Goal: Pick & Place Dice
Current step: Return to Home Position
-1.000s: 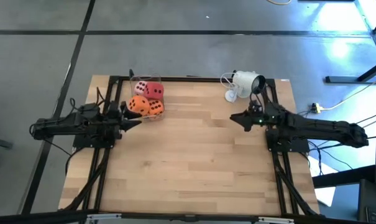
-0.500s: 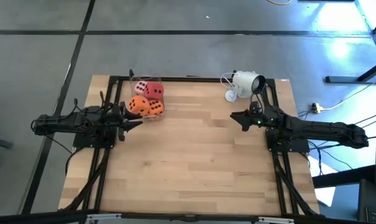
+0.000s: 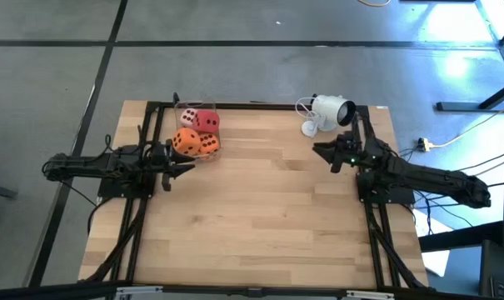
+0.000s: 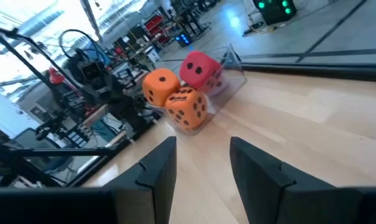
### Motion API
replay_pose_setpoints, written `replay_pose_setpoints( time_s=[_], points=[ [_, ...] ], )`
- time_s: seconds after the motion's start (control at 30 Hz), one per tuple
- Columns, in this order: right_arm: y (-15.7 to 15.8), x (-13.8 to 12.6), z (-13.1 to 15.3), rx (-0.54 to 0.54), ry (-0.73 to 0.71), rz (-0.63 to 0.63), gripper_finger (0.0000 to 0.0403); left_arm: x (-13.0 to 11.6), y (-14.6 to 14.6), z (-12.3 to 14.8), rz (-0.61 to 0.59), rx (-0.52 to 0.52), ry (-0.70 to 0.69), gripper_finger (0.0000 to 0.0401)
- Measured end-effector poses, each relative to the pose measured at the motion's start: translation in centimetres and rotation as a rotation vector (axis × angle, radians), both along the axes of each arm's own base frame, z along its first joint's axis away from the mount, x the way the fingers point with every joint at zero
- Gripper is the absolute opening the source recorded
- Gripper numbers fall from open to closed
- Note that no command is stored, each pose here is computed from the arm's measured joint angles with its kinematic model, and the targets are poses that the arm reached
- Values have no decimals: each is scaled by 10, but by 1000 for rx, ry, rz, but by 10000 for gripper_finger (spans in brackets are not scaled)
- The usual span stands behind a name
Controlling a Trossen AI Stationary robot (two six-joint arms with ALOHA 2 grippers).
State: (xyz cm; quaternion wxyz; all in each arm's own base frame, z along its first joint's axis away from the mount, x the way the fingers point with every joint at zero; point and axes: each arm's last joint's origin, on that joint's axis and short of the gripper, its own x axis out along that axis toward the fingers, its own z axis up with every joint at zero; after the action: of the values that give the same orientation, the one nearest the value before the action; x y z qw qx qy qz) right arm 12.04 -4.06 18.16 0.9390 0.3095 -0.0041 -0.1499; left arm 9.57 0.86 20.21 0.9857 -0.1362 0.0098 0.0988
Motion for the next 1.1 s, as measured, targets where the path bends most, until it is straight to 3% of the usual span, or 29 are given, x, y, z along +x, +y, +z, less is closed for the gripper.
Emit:
replay_pose_setpoints(
  time_s=[0.13, 0.53, 0.7, 0.87, 1.1],
  points=[
    [0, -5, 5, -12, -38, 17, 151, 0, 0, -1, -9, 0, 9, 120],
    [0, -14, -4, -11, 54, -5, 151, 0, 0, -6, -12, -17, 55, 120],
    [0, -14, -5, -21, 66, -2, 151, 3, -1, -24, -18, -54, 98, 120],
    [0, -14, -5, -20, 66, 5, 151, 8, -2, -39, -49, -57, 10, 120],
    [1, -15, -11, -18, 131, 13, 151, 9, -4, -41, -55, -42, 28, 120]
  ],
)
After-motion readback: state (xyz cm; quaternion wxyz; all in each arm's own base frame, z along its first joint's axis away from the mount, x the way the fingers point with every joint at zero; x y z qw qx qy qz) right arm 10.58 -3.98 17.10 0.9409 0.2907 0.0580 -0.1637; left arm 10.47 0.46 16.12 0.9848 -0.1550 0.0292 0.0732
